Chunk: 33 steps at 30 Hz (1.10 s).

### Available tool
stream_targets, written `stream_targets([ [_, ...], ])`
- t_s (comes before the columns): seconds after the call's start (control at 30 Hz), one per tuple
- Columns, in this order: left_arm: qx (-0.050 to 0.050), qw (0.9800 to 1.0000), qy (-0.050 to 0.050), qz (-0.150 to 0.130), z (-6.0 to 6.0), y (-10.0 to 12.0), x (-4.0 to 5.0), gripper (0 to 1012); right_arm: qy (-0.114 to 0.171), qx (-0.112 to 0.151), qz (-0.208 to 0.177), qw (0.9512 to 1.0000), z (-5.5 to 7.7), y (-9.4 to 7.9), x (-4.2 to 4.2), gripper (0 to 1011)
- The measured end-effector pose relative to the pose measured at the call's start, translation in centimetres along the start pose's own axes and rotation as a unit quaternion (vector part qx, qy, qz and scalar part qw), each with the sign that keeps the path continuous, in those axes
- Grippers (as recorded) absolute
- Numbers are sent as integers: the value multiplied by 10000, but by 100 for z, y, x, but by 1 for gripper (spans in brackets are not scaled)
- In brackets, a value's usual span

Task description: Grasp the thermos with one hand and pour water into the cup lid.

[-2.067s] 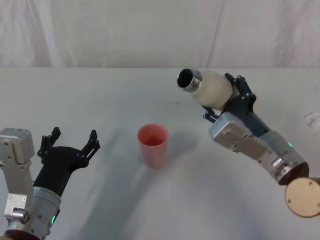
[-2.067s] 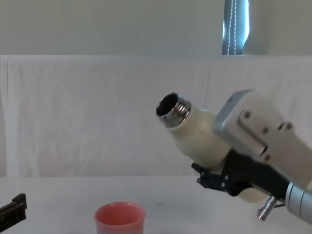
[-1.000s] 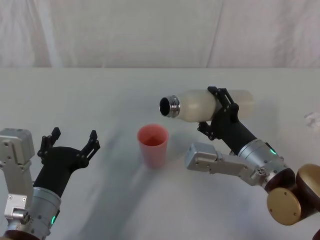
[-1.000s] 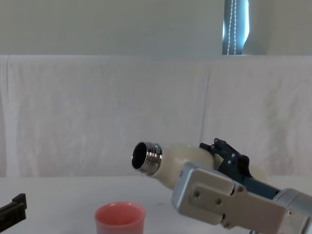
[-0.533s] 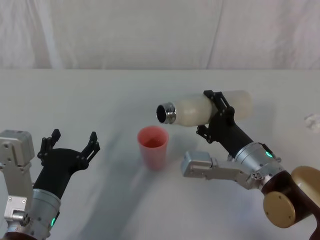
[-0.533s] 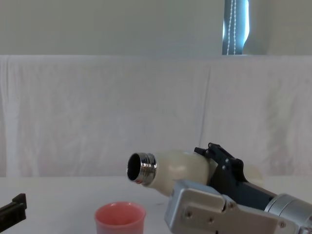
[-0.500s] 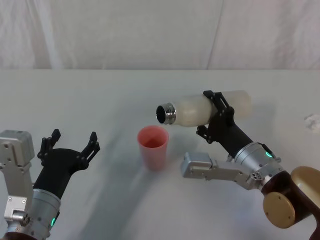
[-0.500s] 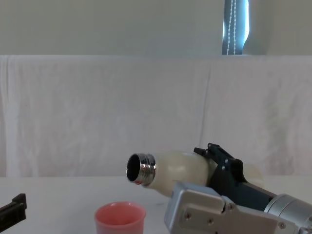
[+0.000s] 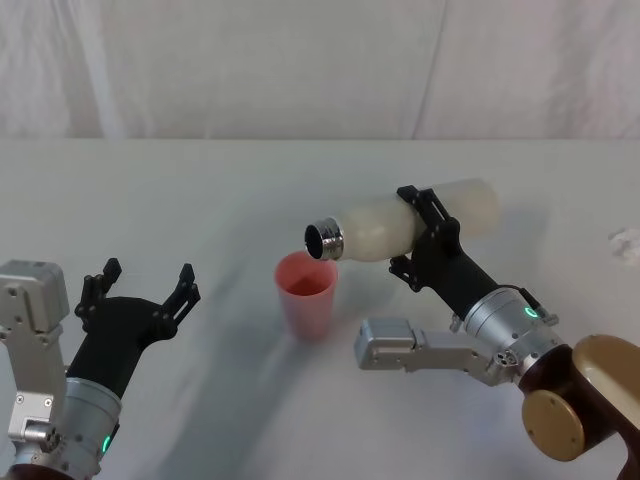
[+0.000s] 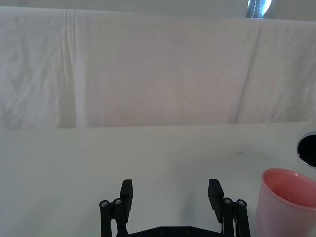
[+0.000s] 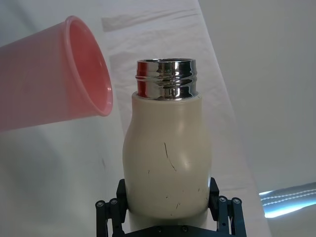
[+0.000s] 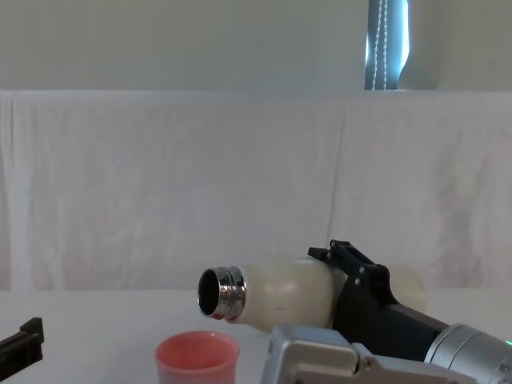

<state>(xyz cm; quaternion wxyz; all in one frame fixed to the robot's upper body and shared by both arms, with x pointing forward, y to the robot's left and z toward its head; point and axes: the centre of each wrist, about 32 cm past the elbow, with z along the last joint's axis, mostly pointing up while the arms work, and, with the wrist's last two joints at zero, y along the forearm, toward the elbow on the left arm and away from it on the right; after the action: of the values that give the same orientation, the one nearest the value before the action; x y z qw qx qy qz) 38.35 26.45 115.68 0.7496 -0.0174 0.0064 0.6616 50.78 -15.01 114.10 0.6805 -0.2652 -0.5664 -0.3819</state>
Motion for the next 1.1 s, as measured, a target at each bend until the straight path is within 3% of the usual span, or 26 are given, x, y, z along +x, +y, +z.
stream_targets([
  [1.1,0,10000,0,0,0,0,0,1001,-436,101,-8,9990,-167,99,23,959],
])
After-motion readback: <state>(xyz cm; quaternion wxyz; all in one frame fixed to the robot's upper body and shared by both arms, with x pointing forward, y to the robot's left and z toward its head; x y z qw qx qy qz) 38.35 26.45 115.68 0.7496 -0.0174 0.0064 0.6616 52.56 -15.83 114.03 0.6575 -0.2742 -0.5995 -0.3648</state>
